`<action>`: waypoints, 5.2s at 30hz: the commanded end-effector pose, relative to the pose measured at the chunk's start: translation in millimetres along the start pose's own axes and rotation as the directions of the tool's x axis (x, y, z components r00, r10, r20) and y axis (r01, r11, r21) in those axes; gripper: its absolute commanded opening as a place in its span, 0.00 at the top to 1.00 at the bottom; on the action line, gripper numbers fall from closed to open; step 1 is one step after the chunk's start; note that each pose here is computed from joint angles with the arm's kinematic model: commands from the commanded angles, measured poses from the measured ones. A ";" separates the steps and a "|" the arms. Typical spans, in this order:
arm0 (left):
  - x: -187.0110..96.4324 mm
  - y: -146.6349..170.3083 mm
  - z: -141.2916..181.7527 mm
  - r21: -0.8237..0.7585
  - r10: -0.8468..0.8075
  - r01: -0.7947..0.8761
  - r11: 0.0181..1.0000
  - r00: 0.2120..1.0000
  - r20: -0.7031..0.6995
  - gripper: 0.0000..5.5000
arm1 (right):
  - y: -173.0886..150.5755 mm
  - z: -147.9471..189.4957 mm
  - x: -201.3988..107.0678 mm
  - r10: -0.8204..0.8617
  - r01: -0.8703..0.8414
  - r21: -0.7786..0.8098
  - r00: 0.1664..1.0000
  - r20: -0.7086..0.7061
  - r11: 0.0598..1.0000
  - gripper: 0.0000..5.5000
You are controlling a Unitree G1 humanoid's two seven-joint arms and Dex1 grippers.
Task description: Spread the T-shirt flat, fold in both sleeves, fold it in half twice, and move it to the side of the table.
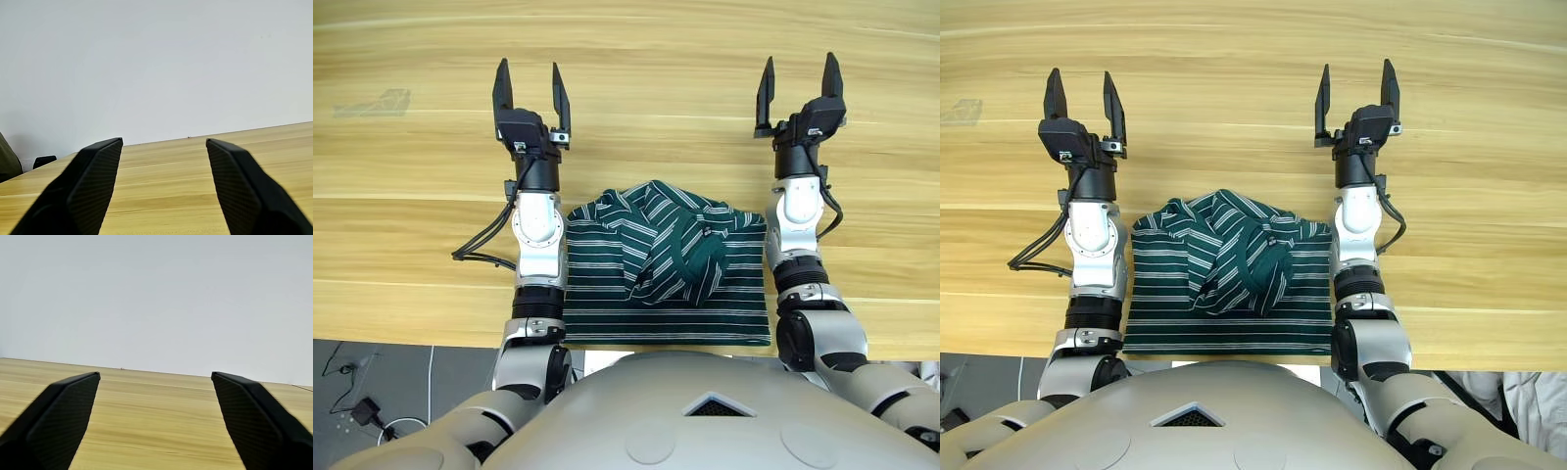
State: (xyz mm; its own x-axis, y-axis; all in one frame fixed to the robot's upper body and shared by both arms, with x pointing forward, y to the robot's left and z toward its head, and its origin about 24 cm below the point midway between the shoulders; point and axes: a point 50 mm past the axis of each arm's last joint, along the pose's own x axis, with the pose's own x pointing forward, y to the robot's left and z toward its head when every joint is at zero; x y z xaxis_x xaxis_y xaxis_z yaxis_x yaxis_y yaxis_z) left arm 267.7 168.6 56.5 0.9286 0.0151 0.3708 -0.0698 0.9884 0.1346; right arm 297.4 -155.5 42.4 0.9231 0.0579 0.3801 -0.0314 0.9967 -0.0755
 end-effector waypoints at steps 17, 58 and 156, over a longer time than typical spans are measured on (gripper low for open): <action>-135.2 -62.0 50.1 0.003 -0.792 0.807 0.591 0.580 -0.190 0.43 | 1.2 1.5 12.8 -0.015 0.015 -0.015 1.000 0.006 1.000 0.23; -159.3 -81.2 29.3 -0.098 -0.887 0.921 0.378 0.330 -0.322 0.43 | 9.8 4.3 18.1 -0.016 0.016 -0.014 1.000 0.015 1.000 0.23; 3.7 0.2 67.7 0.315 -0.741 0.770 0.554 0.629 -0.235 0.99 | -23.4 78.1 -1.7 0.620 -0.657 -0.124 0.747 -0.241 0.743 1.00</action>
State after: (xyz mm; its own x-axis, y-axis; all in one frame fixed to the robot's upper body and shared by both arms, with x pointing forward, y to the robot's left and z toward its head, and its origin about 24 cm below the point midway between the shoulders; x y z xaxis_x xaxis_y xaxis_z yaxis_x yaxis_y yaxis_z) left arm 220.7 151.6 105.1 0.7174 -0.6927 -0.0749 0.5779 0.5314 0.6194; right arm 235.5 -165.9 93.6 0.7387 0.6730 -0.0377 -0.6477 0.6932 -0.3161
